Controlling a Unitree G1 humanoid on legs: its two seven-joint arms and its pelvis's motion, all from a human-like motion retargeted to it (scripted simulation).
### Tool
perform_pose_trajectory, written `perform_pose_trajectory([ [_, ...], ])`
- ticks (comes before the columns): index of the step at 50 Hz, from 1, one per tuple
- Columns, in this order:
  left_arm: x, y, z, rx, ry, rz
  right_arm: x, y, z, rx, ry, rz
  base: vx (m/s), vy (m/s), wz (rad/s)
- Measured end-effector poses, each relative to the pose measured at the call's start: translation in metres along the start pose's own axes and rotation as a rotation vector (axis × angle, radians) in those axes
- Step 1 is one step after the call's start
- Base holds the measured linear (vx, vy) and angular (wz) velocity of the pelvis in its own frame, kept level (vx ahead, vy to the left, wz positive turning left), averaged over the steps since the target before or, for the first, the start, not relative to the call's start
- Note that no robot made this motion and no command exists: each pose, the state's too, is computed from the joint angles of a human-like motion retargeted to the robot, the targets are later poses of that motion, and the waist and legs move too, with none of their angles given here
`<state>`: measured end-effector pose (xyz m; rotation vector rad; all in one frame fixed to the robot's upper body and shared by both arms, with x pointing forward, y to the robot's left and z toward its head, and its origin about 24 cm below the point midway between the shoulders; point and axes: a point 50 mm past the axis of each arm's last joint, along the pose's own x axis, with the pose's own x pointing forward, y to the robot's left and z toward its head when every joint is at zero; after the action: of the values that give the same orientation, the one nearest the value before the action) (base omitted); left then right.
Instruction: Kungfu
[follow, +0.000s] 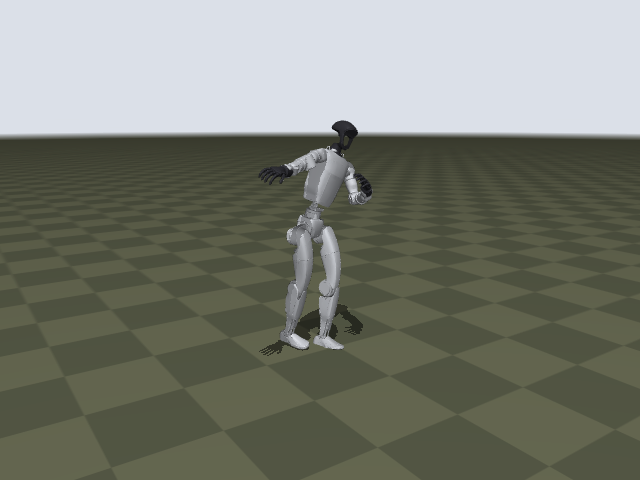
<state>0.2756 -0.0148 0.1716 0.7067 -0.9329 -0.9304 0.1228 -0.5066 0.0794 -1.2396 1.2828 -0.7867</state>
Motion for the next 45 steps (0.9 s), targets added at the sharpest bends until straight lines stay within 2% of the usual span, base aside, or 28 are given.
perform_pose_trajectory([
  [3,-0.010,0.009,-0.001,0.023,-0.033,0.121,-0.007,0.028,0.027,0.044,-0.191,0.209,-0.62,-1.42,-2.46],
  [7,-0.024,-0.003,-0.014,-0.115,0.008,0.235,-0.014,0.051,0.038,-0.050,-0.265,0.275,0.10,0.87,-0.47],
  [12,-0.052,-0.063,-0.036,-0.350,0.210,-0.035,-0.017,0.087,-0.008,-0.192,-0.122,0.409,0.14,0.57,2.83],
  [15,-0.092,-0.083,-0.048,-0.380,0.361,-0.072,-0.026,0.113,-0.024,-0.167,0.023,0.471,0.03,0.34,1.40],
  [20,-0.170,-0.092,-0.057,-0.428,0.603,0.230,-0.051,0.155,0.011,-0.199,-0.054,0.453,-0.10,-0.07,-1.08],
  [25,-0.230,-0.091,-0.073,-0.589,0.825,0.279,-0.091,0.211,0.024,-0.211,-0.183,0.438,-0.16,-0.44,-0.08],
  [30,-0.270,-0.102,-0.066,-0.557,0.972,0.245,-0.146,0.277,-0.016,-0.272,-0.206,0.663,0.25,-0.56,-1.13],
  [33,-0.283,-0.106,-0.064,-0.535,1.036,0.276,-0.175,0.300,-0.029,-0.293,-0.232,0.761,0.17,-0.50,-0.46],
  [40,-0.283,-0.146,-0.060,-0.656,1.125,0.247,-0.199,0.315,-0.047,-0.324,-0.234,0.819,0.17,-0.35,-0.48],
  [45,-0.249,-0.174,-0.067,-0.754,1.110,0.289,-0.172,0.291,0.006,-0.188,-0.299,0.600,-0.15,-0.29,-0.12],
])
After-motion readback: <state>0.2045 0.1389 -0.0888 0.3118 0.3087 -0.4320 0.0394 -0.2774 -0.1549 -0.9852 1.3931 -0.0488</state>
